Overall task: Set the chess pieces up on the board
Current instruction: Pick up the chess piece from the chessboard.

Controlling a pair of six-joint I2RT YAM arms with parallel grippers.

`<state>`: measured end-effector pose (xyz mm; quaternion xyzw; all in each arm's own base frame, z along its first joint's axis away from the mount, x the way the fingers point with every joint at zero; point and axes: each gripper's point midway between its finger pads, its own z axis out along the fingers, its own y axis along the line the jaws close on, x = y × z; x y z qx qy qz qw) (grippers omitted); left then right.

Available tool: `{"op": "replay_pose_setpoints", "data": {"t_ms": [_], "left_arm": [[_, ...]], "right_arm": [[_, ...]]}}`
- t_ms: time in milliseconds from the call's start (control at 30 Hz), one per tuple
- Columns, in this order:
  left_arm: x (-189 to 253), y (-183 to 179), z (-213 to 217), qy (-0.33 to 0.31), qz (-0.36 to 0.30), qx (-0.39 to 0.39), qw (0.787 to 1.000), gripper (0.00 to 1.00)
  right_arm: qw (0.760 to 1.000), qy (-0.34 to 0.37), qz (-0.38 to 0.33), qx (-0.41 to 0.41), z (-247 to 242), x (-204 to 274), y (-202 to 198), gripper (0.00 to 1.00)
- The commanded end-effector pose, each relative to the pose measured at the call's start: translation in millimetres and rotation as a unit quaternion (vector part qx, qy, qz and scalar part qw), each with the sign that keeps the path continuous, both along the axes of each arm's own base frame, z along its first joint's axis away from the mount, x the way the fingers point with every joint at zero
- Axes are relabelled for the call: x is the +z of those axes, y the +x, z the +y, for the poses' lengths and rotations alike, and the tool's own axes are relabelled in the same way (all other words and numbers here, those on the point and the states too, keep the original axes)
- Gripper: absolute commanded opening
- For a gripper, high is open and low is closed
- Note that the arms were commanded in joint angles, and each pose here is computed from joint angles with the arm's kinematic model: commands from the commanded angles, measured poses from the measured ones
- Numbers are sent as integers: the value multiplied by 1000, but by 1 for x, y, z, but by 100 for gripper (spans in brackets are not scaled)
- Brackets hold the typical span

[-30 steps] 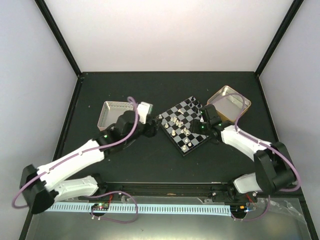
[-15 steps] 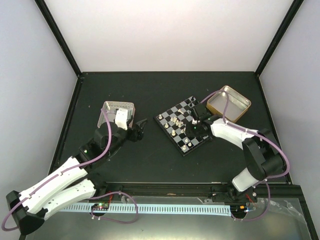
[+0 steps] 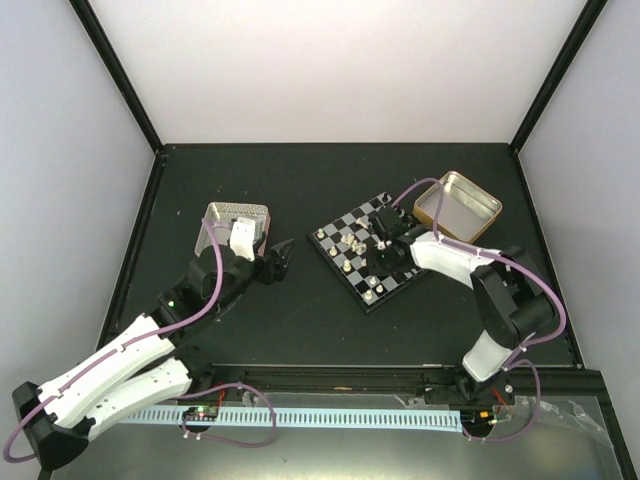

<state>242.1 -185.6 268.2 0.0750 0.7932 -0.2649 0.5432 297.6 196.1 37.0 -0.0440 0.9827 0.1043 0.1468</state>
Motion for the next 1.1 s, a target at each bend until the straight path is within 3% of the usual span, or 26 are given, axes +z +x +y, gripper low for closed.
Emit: {"op": "replay_pose_setpoints", "data": {"t_ms": [0, 200, 367, 433, 633, 833, 1067], "left_arm": [[8, 2, 3, -12, -9, 6, 1000, 79], [8, 3, 3, -10, -8, 7, 1000, 79], [6, 4, -1, -11, -3, 3, 1000, 79], [4, 4, -3, -10, 1, 0, 1000, 79], [-1, 6, -8, -8, 13, -6, 1000, 79], [-3, 8, -12, -12, 17, -10, 1000, 79], [-6, 9, -16, -12, 25, -15, 1000, 79]], "right_arm": [[1000, -17, -9, 0, 0, -1, 9, 36], [1000, -21, -6, -3, -3, -5, 6, 22], [999, -29, -17, -13, -10, -6, 5, 17], [999, -29, -28, -16, -12, -4, 7, 17], [999, -42, -23, -11, -16, -12, 4, 32], [999, -51, -2, 0, -18, -19, -4, 25], [998, -61, 11, 10, -21, -20, -10, 27]]}}
